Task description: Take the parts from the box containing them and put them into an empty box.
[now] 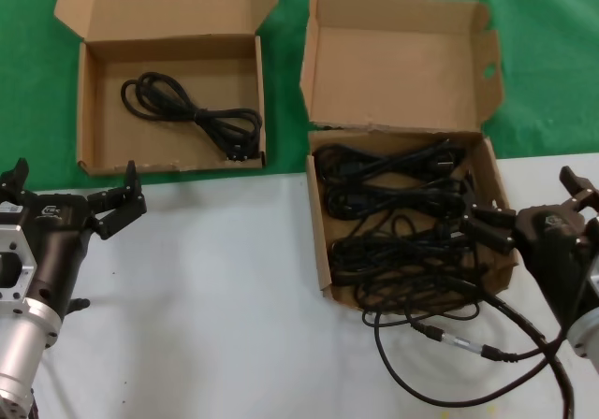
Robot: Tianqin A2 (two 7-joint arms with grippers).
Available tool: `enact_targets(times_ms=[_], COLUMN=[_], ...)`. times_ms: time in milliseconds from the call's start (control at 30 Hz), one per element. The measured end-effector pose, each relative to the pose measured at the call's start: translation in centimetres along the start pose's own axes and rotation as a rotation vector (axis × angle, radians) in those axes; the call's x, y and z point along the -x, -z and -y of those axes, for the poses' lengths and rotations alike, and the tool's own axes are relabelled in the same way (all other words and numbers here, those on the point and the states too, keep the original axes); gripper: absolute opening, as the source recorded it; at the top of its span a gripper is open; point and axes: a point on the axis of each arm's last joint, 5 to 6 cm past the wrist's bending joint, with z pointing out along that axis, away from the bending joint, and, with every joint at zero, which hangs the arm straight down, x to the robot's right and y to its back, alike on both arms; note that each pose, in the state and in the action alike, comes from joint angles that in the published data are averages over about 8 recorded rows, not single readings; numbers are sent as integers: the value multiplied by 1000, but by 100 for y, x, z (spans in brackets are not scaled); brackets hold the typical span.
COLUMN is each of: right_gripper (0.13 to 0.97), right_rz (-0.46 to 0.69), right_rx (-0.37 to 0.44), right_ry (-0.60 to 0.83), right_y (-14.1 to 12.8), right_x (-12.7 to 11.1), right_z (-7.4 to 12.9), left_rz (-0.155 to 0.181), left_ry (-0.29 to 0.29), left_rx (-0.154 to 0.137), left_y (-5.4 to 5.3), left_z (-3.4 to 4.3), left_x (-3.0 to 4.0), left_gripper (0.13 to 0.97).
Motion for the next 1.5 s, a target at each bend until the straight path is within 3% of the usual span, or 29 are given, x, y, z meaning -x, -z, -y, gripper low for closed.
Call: enact_targets(times_ms=[1500], right_gripper=[966], right_rz=[0], right_rx=[0], right_ry=[0], right_y=[0], right_x=[0], right_z=[0], left_rz=[0], left_ry=[0], left_rx=[0], left_y=[0], left_z=[0], left_x=[0], left_gripper=[966])
